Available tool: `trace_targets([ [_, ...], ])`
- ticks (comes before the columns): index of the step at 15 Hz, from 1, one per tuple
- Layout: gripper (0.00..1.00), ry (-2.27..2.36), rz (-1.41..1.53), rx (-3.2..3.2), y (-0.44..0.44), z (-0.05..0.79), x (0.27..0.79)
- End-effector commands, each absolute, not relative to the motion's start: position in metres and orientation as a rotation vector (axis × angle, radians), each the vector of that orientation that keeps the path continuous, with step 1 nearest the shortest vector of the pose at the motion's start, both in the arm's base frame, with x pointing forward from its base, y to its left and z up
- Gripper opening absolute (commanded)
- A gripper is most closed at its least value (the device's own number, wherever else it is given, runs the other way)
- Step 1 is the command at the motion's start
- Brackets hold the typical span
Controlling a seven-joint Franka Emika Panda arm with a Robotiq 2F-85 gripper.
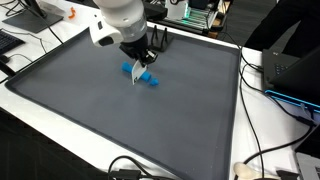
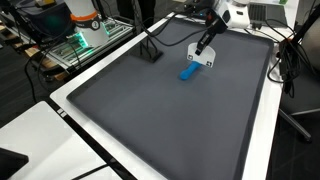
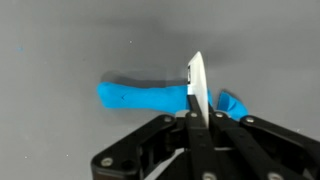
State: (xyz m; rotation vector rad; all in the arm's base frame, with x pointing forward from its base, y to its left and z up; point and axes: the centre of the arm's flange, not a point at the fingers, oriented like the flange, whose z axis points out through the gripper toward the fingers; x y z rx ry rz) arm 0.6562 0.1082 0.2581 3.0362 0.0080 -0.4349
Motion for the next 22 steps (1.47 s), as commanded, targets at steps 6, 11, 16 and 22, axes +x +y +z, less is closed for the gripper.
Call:
trace_targets([
  [6, 0.01, 0.029, -0.463, 3.021, 0.108, 0.231, 0.658],
  [11, 0.01, 0.033, -0.484, 3.020, 0.109, 0.221, 0.659],
  [16, 0.01, 0.052, -0.540, 3.012, 0.109, 0.214, 0.656],
  [22, 0.01, 0.082, -0.596, 3.010, 0.106, 0.209, 0.647],
])
